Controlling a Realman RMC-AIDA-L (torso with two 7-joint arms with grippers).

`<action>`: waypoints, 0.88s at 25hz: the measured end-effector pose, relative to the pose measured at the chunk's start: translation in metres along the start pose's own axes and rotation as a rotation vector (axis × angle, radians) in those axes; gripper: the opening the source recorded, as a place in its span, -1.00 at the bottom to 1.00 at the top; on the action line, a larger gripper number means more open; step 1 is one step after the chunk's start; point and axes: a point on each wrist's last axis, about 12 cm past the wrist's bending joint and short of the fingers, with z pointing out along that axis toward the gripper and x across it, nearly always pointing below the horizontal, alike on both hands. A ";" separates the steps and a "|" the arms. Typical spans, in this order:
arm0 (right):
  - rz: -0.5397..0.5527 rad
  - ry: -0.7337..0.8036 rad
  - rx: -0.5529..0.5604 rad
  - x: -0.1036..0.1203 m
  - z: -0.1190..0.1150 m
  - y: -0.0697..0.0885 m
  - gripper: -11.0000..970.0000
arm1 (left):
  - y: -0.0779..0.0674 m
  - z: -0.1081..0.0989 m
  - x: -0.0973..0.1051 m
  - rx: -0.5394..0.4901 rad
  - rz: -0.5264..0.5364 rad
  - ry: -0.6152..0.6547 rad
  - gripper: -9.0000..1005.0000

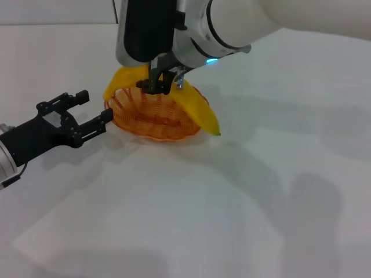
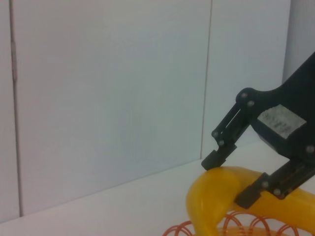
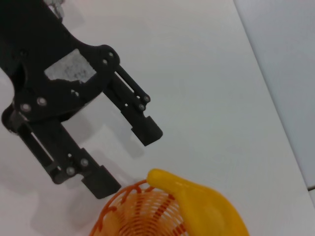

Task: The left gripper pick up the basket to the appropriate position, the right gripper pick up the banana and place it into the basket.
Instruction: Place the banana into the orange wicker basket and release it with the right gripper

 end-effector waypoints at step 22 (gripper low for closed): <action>-0.024 -0.015 -0.019 -0.007 0.001 0.006 0.11 | 0.000 0.000 0.000 0.001 0.001 0.000 0.47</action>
